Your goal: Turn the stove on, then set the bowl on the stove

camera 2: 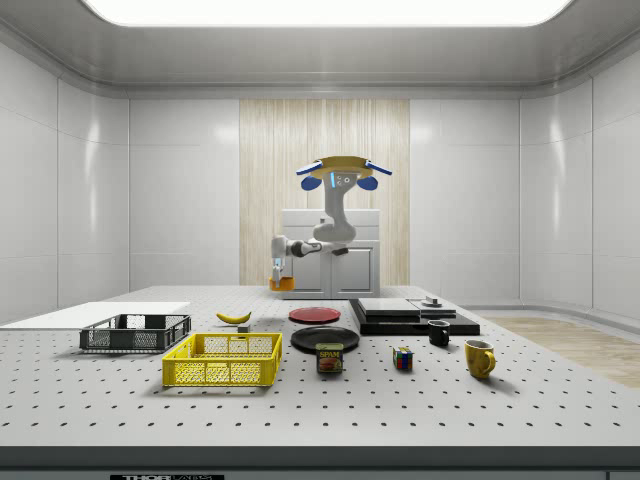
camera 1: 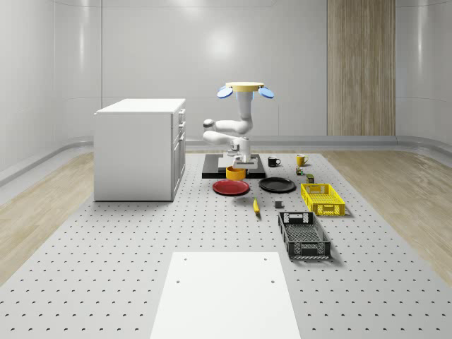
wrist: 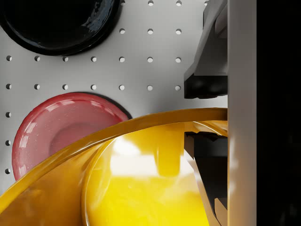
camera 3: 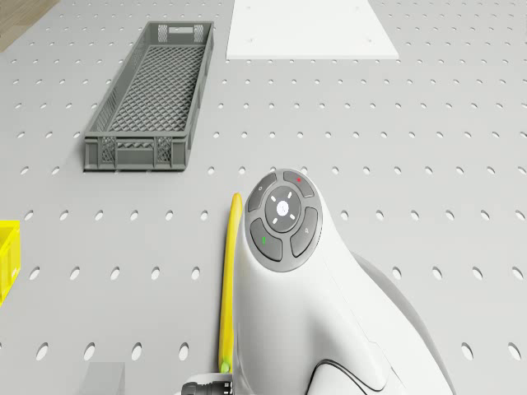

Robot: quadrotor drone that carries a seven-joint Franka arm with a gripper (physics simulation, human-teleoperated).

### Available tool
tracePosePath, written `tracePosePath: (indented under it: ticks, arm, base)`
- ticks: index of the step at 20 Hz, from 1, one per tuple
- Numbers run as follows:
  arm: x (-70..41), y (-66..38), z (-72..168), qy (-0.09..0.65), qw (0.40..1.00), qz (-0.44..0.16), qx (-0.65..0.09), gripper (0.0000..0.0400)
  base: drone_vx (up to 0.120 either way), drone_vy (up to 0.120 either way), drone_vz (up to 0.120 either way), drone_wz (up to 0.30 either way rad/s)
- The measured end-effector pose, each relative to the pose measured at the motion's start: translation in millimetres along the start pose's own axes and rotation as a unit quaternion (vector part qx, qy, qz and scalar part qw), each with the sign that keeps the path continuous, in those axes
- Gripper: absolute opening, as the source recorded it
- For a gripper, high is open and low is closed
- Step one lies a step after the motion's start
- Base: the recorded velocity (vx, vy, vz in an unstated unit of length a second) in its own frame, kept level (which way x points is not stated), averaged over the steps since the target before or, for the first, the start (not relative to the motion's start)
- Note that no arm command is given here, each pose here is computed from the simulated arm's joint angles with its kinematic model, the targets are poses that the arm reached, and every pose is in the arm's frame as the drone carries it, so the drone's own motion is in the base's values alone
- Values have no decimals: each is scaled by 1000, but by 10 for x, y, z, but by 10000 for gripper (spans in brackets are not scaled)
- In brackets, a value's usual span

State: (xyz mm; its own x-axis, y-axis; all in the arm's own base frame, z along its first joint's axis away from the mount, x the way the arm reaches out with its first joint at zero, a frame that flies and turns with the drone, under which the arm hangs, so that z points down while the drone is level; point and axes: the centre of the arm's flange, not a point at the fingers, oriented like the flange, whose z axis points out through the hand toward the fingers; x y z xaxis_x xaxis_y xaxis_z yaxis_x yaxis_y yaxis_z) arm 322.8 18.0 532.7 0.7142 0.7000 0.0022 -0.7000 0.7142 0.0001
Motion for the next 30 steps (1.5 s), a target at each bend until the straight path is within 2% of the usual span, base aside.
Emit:
tracePosePath:
  ticks: [30]
  arm:
    - [0,0,0,0,1000,0,0,102]
  base:
    - [-120,0,3,0]
